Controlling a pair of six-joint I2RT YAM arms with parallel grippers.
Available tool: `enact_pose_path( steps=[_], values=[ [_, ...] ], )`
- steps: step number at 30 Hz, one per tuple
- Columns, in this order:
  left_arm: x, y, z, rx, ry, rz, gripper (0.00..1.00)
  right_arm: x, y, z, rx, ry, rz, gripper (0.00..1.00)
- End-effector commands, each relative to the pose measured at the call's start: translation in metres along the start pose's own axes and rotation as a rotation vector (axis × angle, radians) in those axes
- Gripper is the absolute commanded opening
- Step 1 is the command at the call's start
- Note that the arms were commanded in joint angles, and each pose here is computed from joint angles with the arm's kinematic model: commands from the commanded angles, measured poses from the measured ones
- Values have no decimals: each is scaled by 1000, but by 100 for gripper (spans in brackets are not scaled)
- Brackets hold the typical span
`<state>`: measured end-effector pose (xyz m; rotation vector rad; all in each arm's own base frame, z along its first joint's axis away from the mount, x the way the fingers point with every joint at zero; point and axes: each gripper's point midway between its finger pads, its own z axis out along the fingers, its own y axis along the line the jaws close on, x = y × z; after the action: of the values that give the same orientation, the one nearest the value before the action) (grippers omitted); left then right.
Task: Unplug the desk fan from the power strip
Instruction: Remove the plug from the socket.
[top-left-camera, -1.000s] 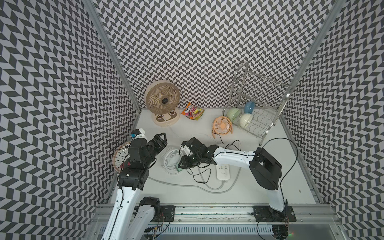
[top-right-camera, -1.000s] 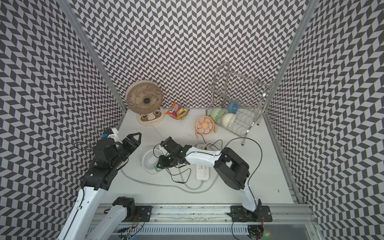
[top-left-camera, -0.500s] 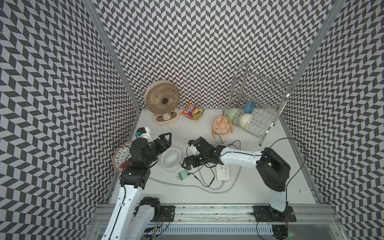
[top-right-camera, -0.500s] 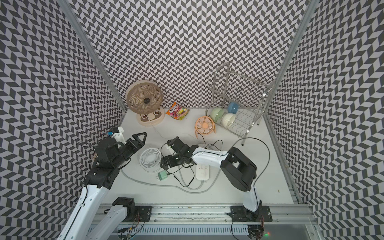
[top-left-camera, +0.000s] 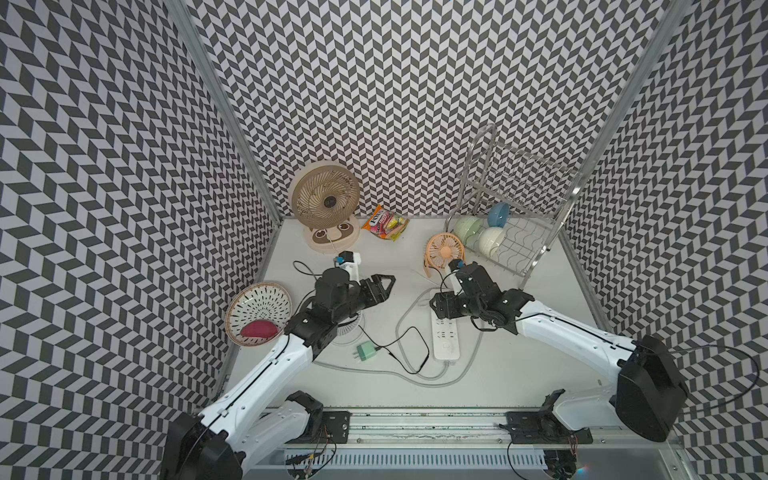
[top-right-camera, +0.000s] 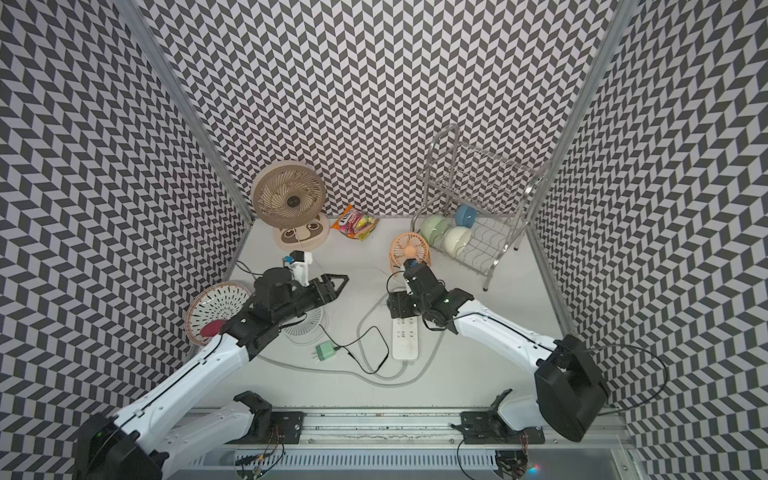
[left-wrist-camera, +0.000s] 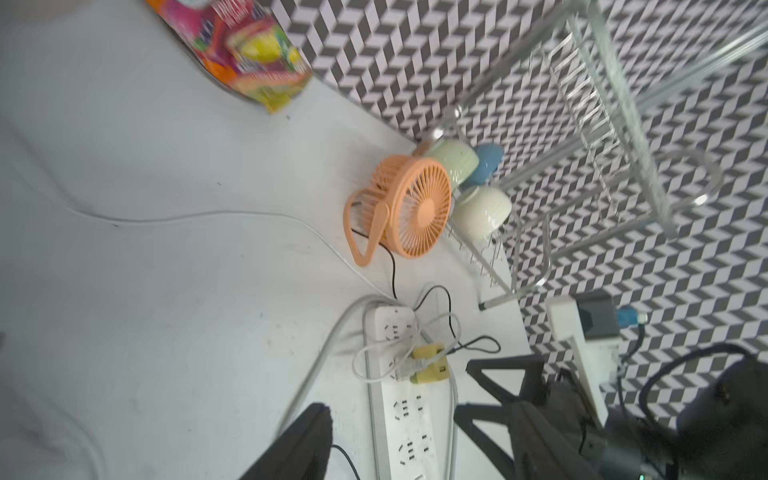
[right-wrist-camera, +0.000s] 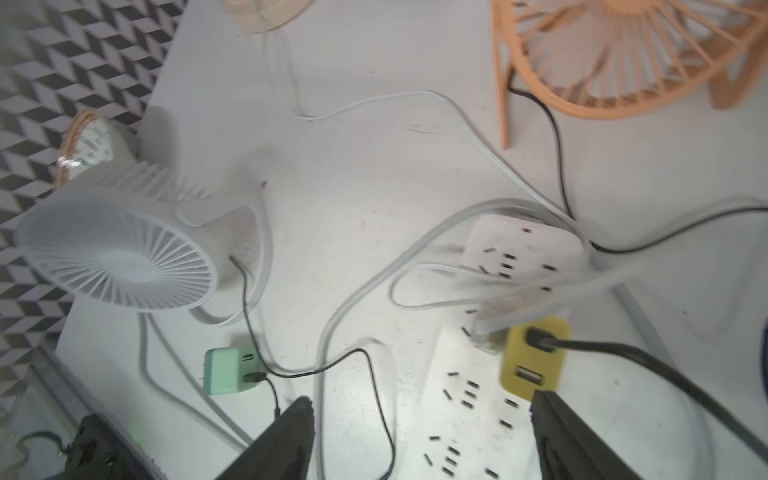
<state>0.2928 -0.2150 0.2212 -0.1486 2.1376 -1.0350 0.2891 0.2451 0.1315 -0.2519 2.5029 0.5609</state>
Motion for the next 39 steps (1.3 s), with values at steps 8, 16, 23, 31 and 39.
enact_pose_path(
  steps=[8, 16, 23, 31, 39],
  values=[
    [69, -26, 63, -16, 123, -50, 61, -10, -17, 10, 45, -66, 37, 65],
    [103, -4, 78, -84, 191, -82, 55, -10, -28, 21, 103, -63, 58, 55],
    [118, -1, 94, -71, 232, -100, 55, -16, -32, 29, 141, -65, 53, 50],
    [123, 4, 110, -95, 252, -77, 52, -16, -42, 39, 212, -45, 64, 39],
    [126, 5, 127, -95, 268, -76, 52, -14, -53, 41, 276, -32, 68, 38]
  ],
)
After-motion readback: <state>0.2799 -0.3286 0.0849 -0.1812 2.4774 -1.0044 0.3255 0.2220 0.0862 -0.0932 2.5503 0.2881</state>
